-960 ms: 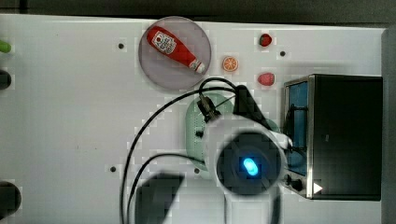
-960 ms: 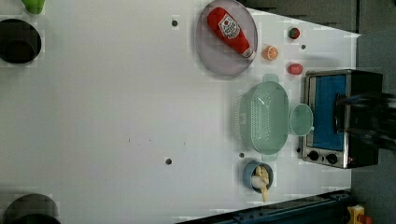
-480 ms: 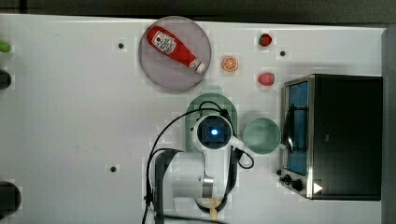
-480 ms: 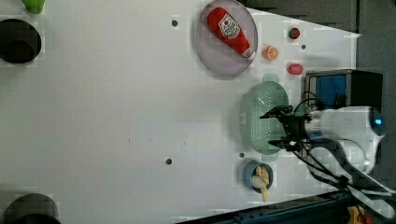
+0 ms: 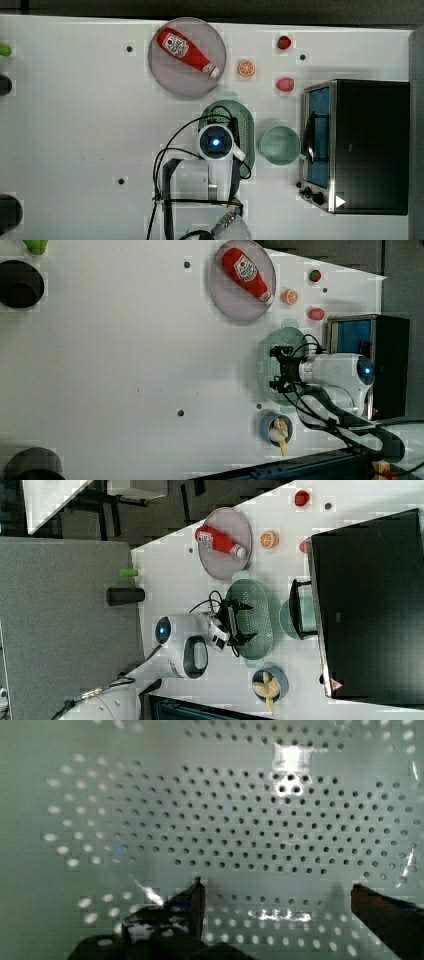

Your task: Drag strainer right to left.

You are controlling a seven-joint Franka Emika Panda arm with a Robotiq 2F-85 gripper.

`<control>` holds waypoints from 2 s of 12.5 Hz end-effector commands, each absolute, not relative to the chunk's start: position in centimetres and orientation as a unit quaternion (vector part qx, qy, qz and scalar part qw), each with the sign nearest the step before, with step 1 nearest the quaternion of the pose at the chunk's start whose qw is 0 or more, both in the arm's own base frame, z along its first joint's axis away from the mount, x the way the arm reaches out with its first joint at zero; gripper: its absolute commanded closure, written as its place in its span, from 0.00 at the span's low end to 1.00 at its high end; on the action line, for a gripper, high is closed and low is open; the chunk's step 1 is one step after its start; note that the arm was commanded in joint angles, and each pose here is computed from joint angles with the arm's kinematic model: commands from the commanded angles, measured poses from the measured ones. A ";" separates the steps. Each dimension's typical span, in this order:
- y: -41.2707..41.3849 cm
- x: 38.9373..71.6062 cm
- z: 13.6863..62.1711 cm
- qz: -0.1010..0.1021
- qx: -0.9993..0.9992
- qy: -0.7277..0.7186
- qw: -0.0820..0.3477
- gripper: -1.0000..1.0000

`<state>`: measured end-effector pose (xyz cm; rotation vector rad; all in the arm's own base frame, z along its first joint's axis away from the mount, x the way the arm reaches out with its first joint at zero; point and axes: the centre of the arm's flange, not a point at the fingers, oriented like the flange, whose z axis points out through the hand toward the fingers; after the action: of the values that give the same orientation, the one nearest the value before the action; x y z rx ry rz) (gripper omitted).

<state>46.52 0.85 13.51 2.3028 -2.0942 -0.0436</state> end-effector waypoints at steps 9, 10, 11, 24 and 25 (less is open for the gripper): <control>7.9 47.1 13.6 -0.008 0.753 -0.658 0.005 0.00; 8.5 47.3 13.8 -0.008 0.756 -0.654 0.006 0.00; 8.9 47.5 14.0 -0.010 0.759 -0.651 0.008 0.00; 18.5 46.6 15.7 -0.023 0.714 -0.698 0.036 0.00; 19.6 46.6 16.0 -0.023 0.714 -0.699 0.035 0.00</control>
<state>46.19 17.02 14.53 2.2239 -2.0525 -0.0915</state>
